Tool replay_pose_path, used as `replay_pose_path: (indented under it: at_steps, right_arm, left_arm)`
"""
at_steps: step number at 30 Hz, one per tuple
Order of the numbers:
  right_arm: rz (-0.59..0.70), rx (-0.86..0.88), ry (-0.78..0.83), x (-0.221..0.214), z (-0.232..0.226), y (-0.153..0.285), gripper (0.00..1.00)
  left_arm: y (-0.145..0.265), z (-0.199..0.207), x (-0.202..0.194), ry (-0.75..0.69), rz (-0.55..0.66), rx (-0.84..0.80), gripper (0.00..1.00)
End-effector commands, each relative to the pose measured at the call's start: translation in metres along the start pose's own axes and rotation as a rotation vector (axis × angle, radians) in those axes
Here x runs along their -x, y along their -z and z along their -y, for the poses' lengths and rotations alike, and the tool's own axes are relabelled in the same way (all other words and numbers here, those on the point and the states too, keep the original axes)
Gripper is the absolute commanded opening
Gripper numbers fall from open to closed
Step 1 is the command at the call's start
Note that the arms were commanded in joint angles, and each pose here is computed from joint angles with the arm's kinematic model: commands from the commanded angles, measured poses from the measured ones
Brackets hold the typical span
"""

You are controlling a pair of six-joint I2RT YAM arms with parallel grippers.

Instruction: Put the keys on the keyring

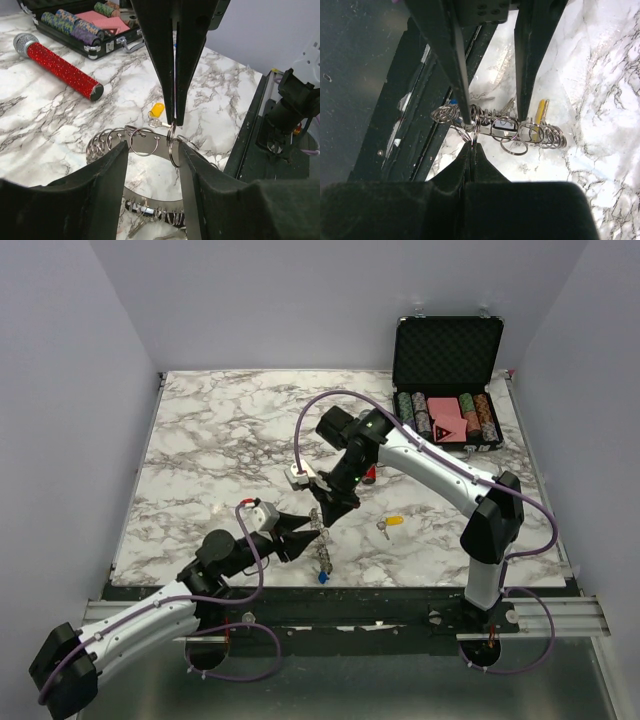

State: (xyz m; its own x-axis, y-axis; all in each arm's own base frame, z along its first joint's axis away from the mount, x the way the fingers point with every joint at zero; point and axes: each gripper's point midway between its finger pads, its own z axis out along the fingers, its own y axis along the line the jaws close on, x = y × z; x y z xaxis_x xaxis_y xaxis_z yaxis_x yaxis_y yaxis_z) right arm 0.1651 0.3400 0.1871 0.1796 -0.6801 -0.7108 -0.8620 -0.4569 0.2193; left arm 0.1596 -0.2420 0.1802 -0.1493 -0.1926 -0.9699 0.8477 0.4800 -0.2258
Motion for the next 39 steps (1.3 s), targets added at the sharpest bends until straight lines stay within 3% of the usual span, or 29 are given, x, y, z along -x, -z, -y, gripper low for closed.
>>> replay_pose_path:
  at_steps: [1, 10, 22, 32, 39]
  right_arm:
    - [-0.026, 0.036, -0.043, 0.000, -0.016, 0.004, 0.00]
    - [-0.025, 0.044, -0.045, -0.001, -0.018, 0.003, 0.00]
    - [-0.026, 0.052, -0.039, 0.000, -0.020, 0.000, 0.00]
    - [-0.021, 0.054, -0.034, 0.000, -0.020, 0.000, 0.00]
    - [-0.020, 0.058, -0.036, 0.000, -0.020, 0.000, 0.00]
  left_arm:
    - [-0.009, 0.005, 0.022, -0.070, 0.056, -0.038, 0.47]
    - [-0.005, 0.012, 0.040, -0.098, 0.158, -0.069, 0.43]
    - [0.004, 0.018, 0.042, -0.129, 0.144, -0.101, 0.41]
    - [0.011, 0.015, 0.025, 0.010, 0.085, -0.067, 0.38]
    - [0.007, 0.004, 0.037, -0.069, 0.115, -0.013, 0.38]
